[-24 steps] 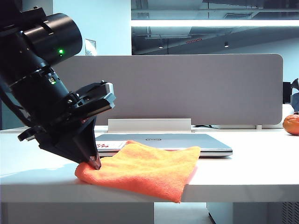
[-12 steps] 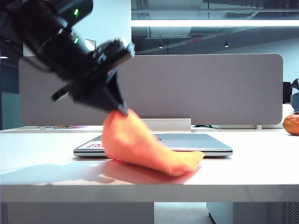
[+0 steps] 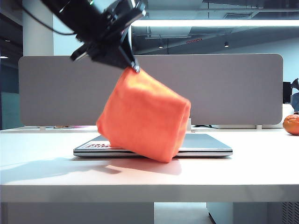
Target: Pick up the orange rag and put it over the laptop.
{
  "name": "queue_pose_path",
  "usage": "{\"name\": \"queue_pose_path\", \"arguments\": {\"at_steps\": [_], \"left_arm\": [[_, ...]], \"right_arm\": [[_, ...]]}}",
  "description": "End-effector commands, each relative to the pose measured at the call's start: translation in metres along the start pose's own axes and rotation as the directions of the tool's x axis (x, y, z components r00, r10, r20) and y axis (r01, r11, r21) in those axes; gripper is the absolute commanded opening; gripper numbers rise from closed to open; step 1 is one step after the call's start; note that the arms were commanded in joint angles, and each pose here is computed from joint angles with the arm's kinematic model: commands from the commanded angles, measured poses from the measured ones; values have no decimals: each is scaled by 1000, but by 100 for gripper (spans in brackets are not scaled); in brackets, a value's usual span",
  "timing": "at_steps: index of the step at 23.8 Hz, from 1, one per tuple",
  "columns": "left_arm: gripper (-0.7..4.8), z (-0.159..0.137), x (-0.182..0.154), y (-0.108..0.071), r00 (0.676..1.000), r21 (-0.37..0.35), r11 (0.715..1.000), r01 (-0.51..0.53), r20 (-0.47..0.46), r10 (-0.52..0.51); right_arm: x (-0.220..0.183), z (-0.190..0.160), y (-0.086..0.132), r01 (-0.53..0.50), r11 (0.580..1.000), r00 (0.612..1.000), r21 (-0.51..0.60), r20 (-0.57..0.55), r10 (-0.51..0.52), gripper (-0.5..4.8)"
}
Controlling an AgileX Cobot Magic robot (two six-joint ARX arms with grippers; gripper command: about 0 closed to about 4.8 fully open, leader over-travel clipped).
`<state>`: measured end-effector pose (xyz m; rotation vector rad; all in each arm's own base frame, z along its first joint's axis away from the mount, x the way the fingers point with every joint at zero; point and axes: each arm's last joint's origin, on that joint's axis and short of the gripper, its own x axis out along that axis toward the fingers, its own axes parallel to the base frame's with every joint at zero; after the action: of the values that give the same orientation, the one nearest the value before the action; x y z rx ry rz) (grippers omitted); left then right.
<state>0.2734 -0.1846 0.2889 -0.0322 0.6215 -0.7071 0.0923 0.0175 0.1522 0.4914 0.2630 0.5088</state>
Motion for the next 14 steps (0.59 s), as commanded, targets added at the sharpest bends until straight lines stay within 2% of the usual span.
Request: {"name": "queue_pose_path", "arguments": {"at_steps": [1, 7, 14], "left_arm": [[-6, 23, -1, -2, 998, 18, 1000, 0, 69, -1], [-6, 49, 16, 3, 995, 32, 999, -21, 102, 18], [-6, 78, 41, 18, 989, 45, 998, -49, 140, 42]], "right_arm": [[0, 0, 0, -2, 1000, 1000, -3, 6, 2, -5], [0, 0, 0, -2, 1000, 1000, -3, 5, 2, -5], [0, 0, 0, -2, 1000, 1000, -3, 6, 2, -5]]}}
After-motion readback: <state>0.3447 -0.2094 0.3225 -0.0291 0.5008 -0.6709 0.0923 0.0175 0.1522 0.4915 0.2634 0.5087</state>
